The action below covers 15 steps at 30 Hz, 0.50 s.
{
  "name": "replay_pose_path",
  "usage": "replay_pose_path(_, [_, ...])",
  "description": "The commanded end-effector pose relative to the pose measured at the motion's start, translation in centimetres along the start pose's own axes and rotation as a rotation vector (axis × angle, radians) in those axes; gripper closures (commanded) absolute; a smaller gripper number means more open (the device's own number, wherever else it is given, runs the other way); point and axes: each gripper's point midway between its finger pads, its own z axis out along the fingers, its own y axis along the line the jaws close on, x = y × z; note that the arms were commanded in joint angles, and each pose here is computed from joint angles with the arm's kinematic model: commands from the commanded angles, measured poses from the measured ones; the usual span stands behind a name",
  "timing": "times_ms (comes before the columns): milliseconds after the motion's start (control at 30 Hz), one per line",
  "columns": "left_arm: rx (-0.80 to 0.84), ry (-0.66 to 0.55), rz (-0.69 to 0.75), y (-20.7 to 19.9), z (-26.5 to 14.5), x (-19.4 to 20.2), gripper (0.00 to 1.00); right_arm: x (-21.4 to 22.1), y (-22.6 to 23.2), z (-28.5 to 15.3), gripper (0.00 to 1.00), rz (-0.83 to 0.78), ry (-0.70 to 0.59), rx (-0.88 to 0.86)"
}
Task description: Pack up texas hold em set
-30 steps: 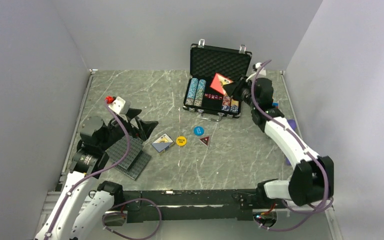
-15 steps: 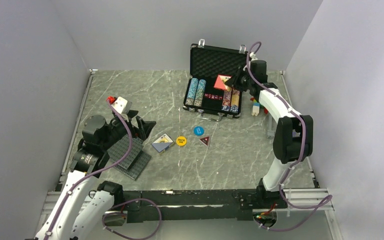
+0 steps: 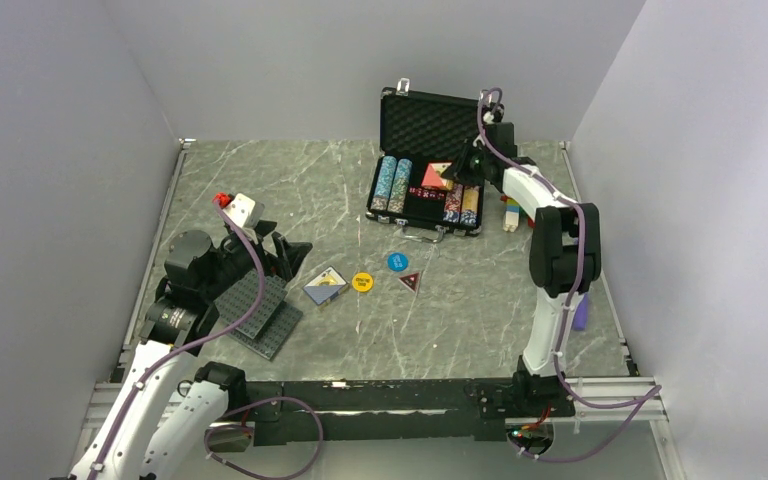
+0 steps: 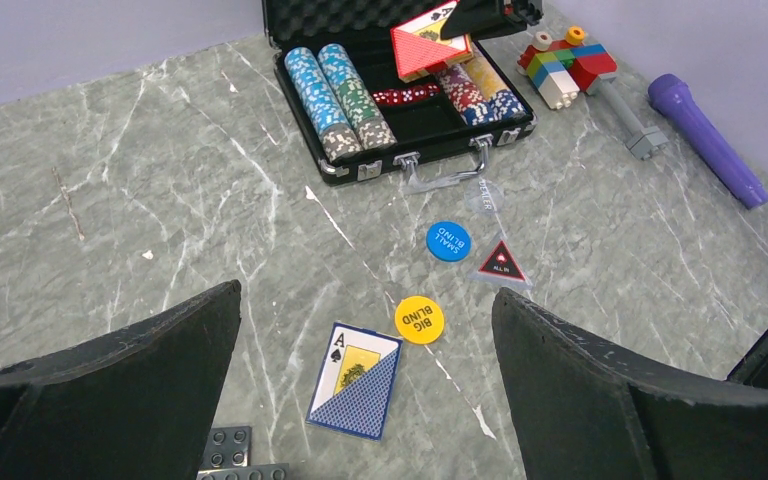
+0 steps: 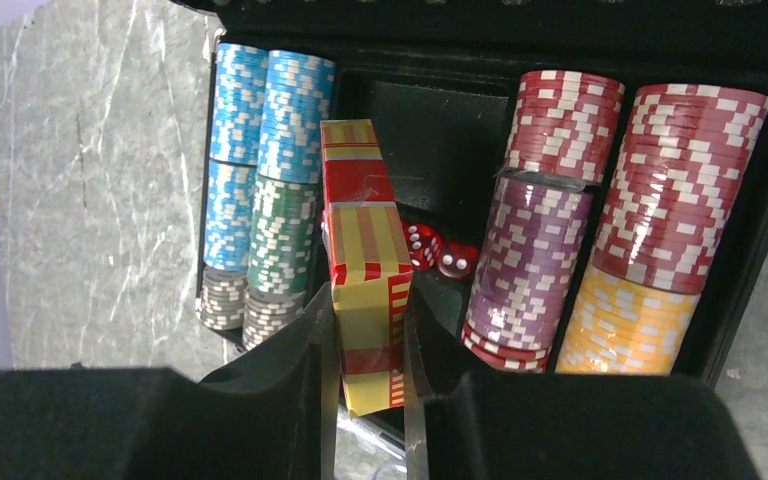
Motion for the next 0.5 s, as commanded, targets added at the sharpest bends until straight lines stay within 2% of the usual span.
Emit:
replay_pose_path(0, [0.006, -0.031, 0.021, -0.1, 0.0, -1.0, 0.01, -3.8, 2.1, 0.0, 1.0, -0.041, -0.099, -0.056])
replay_pose_path(467, [0.011, -0.029, 0.016, -0.2, 0.1, -0.9, 0.01, -3.1, 1.8, 3.1, 1.0, -0.054, -0.046, -0.05])
